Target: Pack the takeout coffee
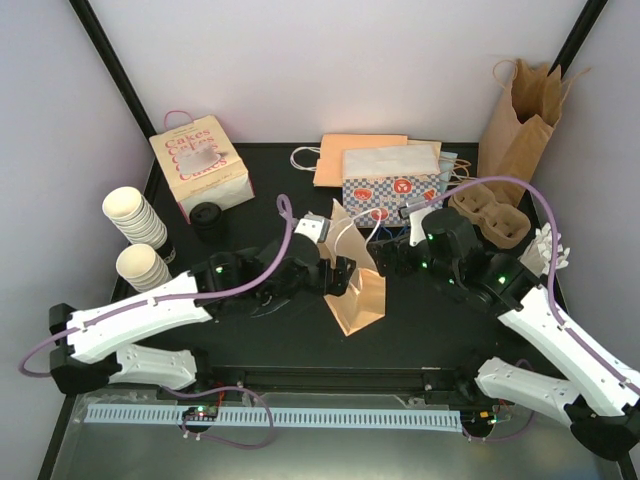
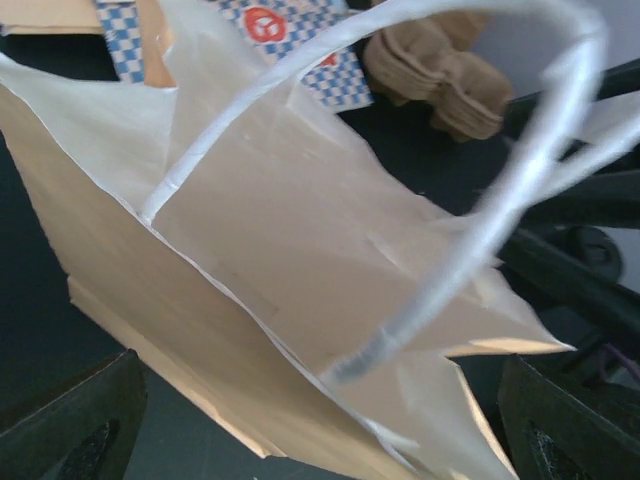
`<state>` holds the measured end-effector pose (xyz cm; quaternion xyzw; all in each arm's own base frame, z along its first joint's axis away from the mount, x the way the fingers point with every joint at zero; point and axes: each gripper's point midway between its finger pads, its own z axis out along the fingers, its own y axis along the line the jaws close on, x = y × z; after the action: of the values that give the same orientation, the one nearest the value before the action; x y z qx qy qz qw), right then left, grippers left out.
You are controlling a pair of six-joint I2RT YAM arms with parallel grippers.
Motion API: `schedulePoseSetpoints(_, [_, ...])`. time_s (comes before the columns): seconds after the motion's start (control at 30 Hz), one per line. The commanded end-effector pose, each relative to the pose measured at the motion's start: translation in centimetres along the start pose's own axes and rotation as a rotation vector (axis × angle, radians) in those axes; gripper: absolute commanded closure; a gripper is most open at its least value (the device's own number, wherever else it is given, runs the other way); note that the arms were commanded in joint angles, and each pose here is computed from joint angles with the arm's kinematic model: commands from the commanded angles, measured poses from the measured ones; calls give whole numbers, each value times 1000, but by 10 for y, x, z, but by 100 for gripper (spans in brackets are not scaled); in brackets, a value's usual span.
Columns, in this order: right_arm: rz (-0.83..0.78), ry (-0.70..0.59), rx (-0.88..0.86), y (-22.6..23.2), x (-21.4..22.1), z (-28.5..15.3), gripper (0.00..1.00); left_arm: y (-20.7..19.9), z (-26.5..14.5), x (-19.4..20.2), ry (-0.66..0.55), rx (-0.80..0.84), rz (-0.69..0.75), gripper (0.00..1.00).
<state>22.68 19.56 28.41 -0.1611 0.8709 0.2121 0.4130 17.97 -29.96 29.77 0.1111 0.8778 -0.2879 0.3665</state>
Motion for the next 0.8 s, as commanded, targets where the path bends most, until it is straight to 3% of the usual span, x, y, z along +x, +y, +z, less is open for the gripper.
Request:
schedulePoseSetpoints(0.0, [-27, -33, -70, 15, -13, -7, 0, 10, 6, -6, -32, -98, -54, 1])
schedulePoseSetpoints(0.13, [-33, -19, -60, 13, -10, -4, 0, 19, 14, -11, -81, -155, -54, 1])
schedulePoseSetpoints(0.23, [-59, -18, -83, 16, -9, -8, 0, 22, 13, -15, -107, -171, -35, 7])
schedulePoseSetpoints(0.4, [-89, -76, -117, 19, -12, -24, 0, 29, 8, -17, -139, -173, -24, 26])
schedulePoseSetpoints(0.7, [-90, -144, -99, 14, -21, -43, 0, 60, -6, -16, -167, -216, -61, 70])
schedulePoseSetpoints(0.77, [-90, -148, -107, 15, -22, -45, 0, 70, -11, -16, -183, -228, -73, 73])
